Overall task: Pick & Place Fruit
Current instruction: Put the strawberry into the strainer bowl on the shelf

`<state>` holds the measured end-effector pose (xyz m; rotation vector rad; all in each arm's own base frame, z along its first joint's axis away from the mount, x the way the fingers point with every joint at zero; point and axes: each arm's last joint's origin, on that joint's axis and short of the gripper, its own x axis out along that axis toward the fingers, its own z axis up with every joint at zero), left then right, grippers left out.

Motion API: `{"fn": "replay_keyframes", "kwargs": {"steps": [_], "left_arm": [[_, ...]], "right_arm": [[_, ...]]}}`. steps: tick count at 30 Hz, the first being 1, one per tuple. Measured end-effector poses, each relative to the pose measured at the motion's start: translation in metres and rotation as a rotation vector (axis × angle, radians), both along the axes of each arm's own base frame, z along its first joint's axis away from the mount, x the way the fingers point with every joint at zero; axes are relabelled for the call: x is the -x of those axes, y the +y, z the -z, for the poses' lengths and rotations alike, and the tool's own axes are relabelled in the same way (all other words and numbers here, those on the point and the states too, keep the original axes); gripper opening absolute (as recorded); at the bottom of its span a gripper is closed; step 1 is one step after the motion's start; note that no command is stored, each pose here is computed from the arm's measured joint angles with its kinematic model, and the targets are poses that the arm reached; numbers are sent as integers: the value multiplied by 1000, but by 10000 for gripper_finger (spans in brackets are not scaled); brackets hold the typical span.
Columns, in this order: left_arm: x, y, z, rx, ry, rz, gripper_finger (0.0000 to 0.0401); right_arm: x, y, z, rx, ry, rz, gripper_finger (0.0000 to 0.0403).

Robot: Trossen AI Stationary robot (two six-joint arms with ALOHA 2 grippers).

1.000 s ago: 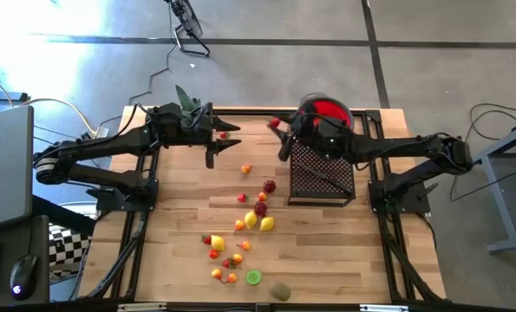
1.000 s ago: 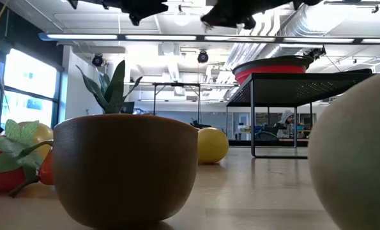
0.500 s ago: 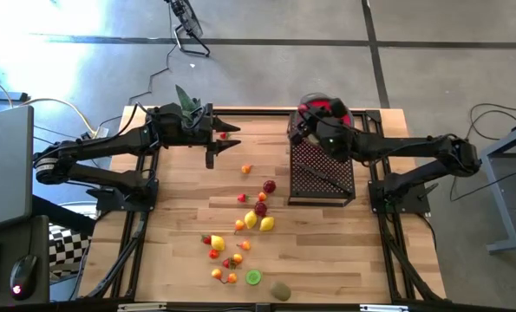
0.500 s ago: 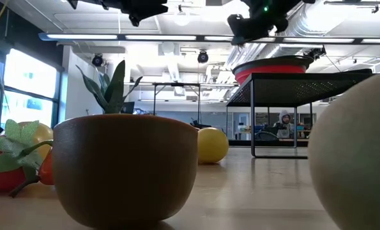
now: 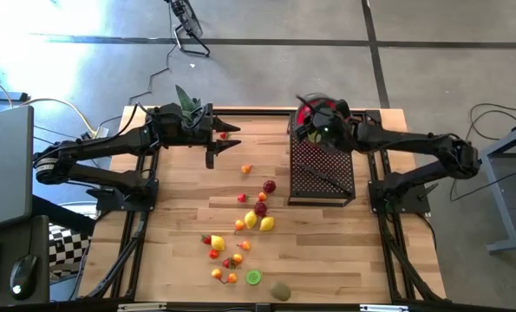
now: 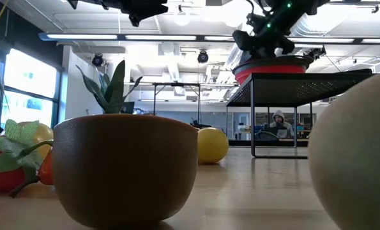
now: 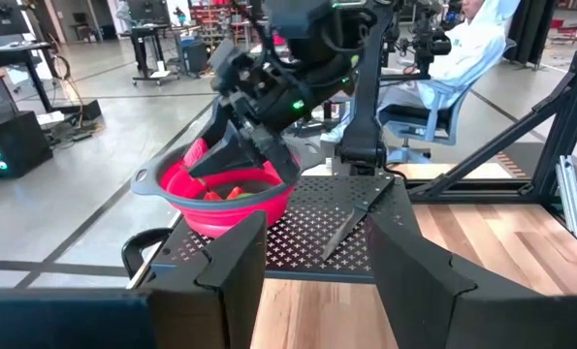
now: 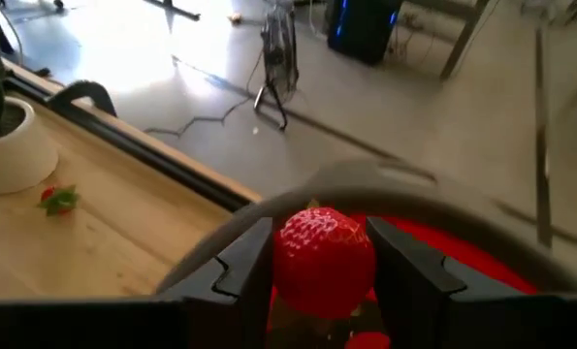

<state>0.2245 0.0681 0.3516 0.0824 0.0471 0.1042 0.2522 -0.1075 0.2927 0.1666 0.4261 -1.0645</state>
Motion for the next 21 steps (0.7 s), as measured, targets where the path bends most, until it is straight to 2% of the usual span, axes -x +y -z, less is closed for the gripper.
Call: {"fn": "replay_keyframes", "kwargs": {"steps": [7, 13, 21], "left_arm": [[0, 0, 0, 0, 0, 0, 175], [0, 0, 0, 0, 0, 1, 175], [0, 0, 0, 0, 1, 3, 175]], "right_arm": [[10, -13, 8, -116, -2, 41, 140], [11, -14, 9, -120, 8, 42, 151], [11, -14, 8, -101, 24, 44, 208]]}}
